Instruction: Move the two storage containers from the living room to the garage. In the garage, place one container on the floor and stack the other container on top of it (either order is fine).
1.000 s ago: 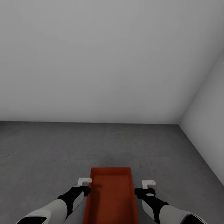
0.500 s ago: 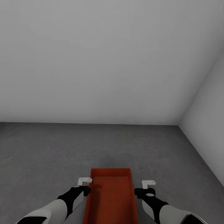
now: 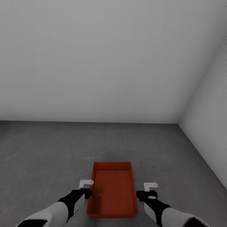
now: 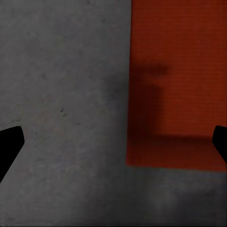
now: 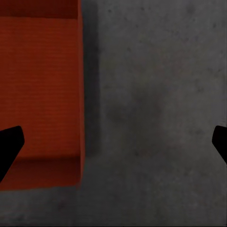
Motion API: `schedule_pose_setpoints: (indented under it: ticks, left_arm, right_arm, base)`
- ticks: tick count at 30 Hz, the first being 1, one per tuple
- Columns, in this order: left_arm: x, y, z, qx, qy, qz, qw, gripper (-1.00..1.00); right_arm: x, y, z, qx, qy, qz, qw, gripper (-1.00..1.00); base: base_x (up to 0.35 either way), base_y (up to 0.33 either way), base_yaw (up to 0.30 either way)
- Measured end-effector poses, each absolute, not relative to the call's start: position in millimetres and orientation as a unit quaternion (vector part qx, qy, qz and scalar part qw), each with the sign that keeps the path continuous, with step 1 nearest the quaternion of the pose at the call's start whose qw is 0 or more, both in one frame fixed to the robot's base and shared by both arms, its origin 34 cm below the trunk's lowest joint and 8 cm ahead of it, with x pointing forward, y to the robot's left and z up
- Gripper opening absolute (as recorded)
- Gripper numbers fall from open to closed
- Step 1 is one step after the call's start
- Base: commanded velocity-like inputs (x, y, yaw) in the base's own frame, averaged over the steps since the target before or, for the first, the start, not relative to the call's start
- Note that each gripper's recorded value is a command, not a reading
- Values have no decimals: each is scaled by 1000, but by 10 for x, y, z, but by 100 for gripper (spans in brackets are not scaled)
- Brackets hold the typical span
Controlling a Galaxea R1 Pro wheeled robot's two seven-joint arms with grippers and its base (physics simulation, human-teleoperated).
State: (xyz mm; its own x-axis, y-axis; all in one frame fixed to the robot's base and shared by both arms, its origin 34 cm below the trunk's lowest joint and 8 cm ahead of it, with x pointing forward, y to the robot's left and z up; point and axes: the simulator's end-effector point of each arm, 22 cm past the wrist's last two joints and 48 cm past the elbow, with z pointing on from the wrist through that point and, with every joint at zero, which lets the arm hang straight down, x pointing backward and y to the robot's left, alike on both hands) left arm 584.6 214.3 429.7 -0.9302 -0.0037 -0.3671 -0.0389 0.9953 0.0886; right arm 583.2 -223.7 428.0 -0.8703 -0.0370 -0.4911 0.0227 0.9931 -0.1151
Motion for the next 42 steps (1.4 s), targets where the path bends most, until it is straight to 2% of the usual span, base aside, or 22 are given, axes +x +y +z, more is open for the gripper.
schedule_pose_setpoints:
  ticks: [12,42]
  left_arm:
    - [5843,2150,4299,-10,981,49,187,100]
    - [5843,2154,4498,-10,982,50,183,100]
  right_arm:
    - [5831,-2237,4283,-4,965,-59,255,100]
    - [5852,-2237,4490,-4,965,-59,255,100]
  base:
    - [-281,0,0]
    - [-8,0,0]
